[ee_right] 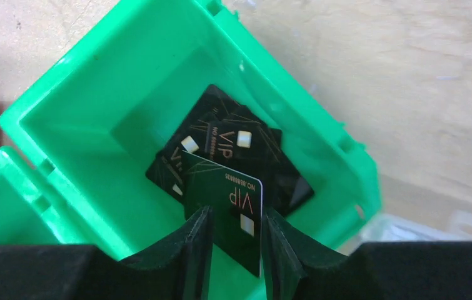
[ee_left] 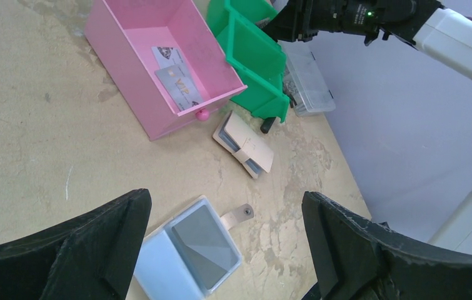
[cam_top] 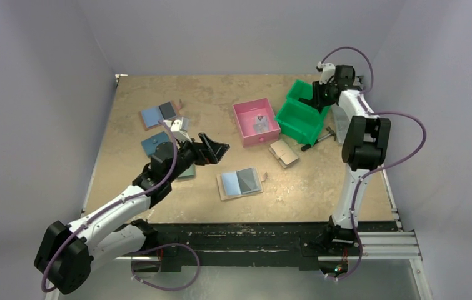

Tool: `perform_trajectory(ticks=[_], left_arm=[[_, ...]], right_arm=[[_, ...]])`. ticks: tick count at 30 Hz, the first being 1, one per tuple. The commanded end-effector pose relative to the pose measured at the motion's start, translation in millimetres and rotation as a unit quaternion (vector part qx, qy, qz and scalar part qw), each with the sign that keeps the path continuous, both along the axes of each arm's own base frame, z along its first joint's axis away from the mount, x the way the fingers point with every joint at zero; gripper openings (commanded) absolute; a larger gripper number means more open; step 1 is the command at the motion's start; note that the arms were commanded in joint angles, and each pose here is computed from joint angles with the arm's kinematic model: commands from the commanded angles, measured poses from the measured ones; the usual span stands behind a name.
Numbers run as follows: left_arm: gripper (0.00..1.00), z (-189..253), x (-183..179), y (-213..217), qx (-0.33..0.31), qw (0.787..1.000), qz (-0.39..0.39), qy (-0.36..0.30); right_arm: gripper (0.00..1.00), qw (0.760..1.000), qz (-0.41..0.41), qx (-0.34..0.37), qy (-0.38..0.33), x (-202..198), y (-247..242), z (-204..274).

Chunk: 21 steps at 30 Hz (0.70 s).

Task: Take the credit cards out of the card holder
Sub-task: Place the credit card in the storage box, then remove the credit card from the card holder.

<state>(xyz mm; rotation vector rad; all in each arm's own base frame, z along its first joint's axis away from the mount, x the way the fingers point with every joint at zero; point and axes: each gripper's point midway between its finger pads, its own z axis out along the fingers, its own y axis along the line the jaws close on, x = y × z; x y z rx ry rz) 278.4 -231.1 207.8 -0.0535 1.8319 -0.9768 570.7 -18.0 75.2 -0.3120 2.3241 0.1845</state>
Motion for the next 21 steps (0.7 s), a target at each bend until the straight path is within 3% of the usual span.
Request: perform_trajectory(ticks=[1, 6, 10, 14, 18, 21], left_arm=[[0.99, 6.1, -3.1, 3.0, -0.009, 1.000, -0.003, -0.013], [0.99, 11.0, -9.1, 5.2, -0.017, 1.000, -0.005, -0.014], [0.99, 13.3, -17.3, 9.7, -0.027, 1.000, -0.004, -0.009], [0.98, 7.2, -22.9, 16.7, -0.035, 0.999, 0.010, 0.012], [0.99, -11.3, -27.8, 18.9, -0.042, 0.997, 0.020, 0.056], [0.99, -27.9, -33.3, 12.2, -0.034, 0.996, -0.001, 0.085]], right_arm=[[0.41, 0.992, -0.039, -0.064, -0.103, 6.0, -29.0, 86.7], [0.50, 0.989, -0.048, -0.073, -0.117, -4.5, -36.3, 107.3], [0.51, 0.989, -0.026, -0.066, -0.128, -16.8, -31.2, 128.0], [0.51, 0.984, 0.127, -0.024, -0.126, -60.2, 17.3, 147.6], [0.52, 0.949, 0.290, 0.029, -0.121, -132.5, 67.5, 158.6], [0.52, 0.923, 0.354, 0.069, -0.135, -177.0, 92.0, 167.2]])
